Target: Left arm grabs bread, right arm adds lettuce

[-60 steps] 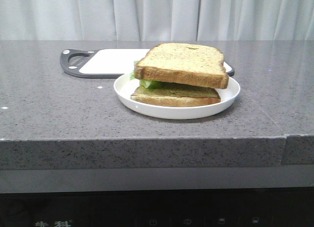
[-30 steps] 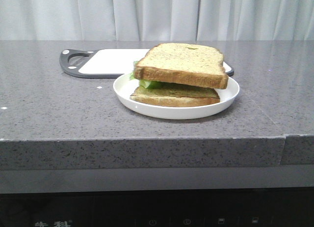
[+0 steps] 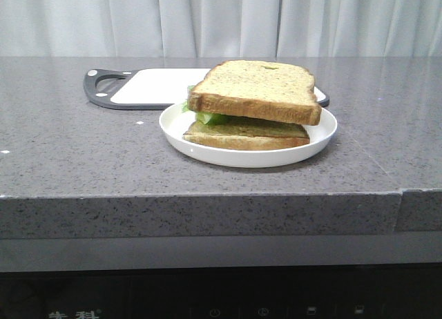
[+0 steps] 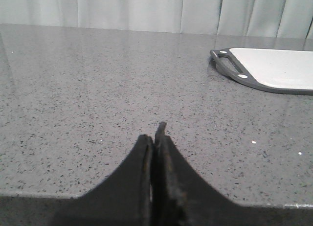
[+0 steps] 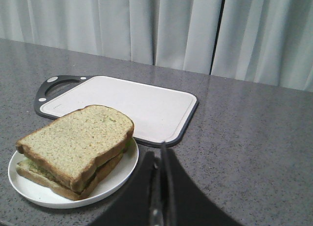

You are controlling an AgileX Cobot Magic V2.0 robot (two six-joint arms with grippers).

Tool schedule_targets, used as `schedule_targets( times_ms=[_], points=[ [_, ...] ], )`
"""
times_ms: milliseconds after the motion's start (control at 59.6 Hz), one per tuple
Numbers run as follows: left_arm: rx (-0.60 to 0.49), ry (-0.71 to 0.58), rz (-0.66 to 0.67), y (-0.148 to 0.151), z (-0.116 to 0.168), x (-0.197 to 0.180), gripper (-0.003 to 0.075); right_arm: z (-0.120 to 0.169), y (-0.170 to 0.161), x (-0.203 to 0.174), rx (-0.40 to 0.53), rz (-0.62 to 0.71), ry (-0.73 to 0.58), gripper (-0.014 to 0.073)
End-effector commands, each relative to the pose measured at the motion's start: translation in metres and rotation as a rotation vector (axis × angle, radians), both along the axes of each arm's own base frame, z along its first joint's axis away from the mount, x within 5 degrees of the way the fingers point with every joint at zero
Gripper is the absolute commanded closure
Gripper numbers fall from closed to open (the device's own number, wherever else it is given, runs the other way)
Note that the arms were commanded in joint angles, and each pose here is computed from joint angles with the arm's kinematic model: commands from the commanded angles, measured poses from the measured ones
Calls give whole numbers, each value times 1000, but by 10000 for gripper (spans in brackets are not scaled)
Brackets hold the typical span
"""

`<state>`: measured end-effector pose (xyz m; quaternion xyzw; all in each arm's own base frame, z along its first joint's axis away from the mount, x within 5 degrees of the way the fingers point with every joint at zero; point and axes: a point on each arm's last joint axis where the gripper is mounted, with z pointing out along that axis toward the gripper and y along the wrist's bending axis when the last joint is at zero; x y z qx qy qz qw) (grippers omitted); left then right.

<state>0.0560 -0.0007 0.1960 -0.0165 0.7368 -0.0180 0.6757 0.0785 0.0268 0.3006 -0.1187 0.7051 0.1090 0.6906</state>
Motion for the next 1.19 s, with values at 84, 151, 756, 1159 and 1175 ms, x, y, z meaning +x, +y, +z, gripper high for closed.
schedule_targets(
  times_ms=[84,151,756,1159,1175],
  points=[
    [-15,-99,6,1,7,-1,741,15,-3,-1,36,-31,-86,657],
    [-15,-99,6,1,7,-1,741,15,-3,-1,36,-31,-86,657],
    [-15,-99,6,1,7,-1,741,-22,-16,-4,154,-169,-84,657],
    [-15,-99,6,1,7,-1,741,-100,-24,-22,148,-283,-17,657],
    [-15,-99,6,1,7,-1,741,-101,-24,-23,147,-281,-11,657]
  ],
)
